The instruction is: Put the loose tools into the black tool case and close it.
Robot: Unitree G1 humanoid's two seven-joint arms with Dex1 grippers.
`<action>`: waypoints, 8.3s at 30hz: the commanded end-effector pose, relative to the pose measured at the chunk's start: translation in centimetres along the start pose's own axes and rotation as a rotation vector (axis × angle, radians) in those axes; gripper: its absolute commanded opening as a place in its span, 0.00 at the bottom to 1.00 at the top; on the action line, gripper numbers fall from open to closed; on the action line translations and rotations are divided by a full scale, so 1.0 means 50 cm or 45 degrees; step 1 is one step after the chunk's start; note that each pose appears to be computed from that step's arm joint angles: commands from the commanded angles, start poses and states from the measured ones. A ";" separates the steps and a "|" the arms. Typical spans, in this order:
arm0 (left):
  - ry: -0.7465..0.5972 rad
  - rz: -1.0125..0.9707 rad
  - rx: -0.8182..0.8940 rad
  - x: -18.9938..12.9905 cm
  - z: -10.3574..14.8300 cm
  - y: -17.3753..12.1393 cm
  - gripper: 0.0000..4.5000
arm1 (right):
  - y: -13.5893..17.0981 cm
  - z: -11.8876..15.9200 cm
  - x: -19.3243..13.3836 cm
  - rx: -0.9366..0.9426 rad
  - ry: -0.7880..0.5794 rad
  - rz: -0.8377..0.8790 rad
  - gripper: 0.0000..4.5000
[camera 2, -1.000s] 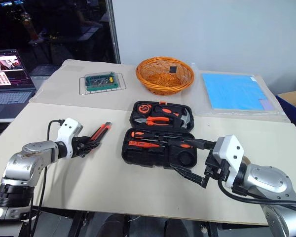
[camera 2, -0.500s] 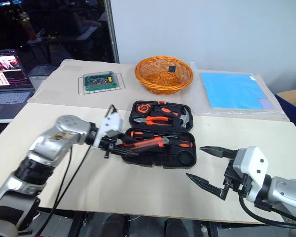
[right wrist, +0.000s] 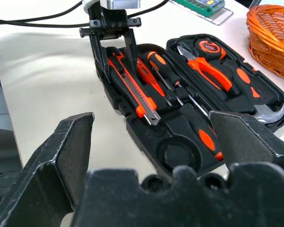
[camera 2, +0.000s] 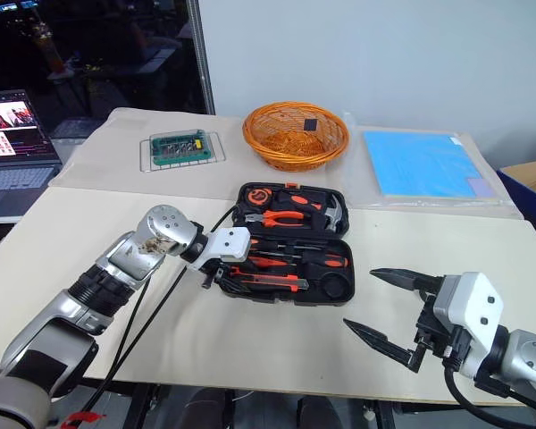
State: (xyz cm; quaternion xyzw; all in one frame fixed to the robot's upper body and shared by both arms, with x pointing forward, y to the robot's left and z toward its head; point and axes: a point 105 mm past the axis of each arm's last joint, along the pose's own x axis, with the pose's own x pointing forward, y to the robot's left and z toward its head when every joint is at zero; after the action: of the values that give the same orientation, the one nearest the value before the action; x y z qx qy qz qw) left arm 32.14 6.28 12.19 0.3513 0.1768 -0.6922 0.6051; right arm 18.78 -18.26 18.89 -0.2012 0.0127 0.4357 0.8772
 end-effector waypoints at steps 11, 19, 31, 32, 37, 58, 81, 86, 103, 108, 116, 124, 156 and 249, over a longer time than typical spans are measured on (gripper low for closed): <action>-0.177 0.061 -0.063 -0.017 0.027 0.020 0.89 | -0.004 0.019 0.010 -0.037 -0.037 -0.010 1.00; -0.590 0.392 -0.323 -0.057 0.017 0.004 0.48 | -0.001 0.017 0.020 -0.018 -0.061 -0.016 1.00; -0.078 0.379 -0.353 0.080 -0.116 -0.069 0.01 | -0.014 0.000 0.012 0.005 0.049 -0.042 1.00; -0.046 0.376 -0.324 0.089 -0.124 -0.073 0.01 | -0.019 -0.006 0.010 0.014 0.080 -0.066 1.00; -0.224 0.482 -0.251 0.091 -0.095 -0.044 0.01 | -0.048 -0.034 -0.005 0.062 0.207 -0.246 1.00; -0.768 0.053 -0.199 -0.091 0.177 -0.119 0.91 | -0.206 -0.234 -0.058 0.465 0.920 -0.663 0.76; -0.781 0.253 -0.311 -0.121 0.141 -0.113 0.91 | -0.174 -0.079 0.069 0.195 0.654 -0.133 0.02; -0.756 0.285 -0.346 -0.141 0.123 -0.141 0.91 | -0.094 -0.033 0.158 0.080 0.593 0.155 0.02; -0.662 0.385 -0.414 -0.166 0.075 -0.198 0.91 | -0.055 -0.156 0.182 0.075 0.879 0.296 0.02; -0.665 0.408 -0.431 -0.167 0.071 -0.194 0.91 | -0.046 -0.151 0.182 0.066 0.862 0.369 0.36; -0.726 0.598 -0.656 -0.176 0.021 -0.134 0.91 | -0.071 -0.025 0.186 0.181 0.491 0.324 0.65; -0.786 0.972 -0.826 -0.204 -0.007 0.007 0.91 | -0.098 0.035 0.191 0.266 0.239 0.144 0.65; -0.530 0.042 -0.278 -0.172 0.043 -0.197 0.96 | 0.064 -0.057 0.219 -0.447 0.411 0.506 0.65; -0.551 1.079 -1.373 -0.131 -0.084 0.243 1.00 | -0.391 -0.123 0.261 0.765 0.447 -0.617 0.98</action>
State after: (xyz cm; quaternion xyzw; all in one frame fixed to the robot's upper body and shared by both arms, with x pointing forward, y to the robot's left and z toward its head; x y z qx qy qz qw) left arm 44.47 11.47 15.50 -0.1050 0.2349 -0.2670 0.9287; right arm 42.22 -20.27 16.23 -0.0020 0.2603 0.1693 0.9506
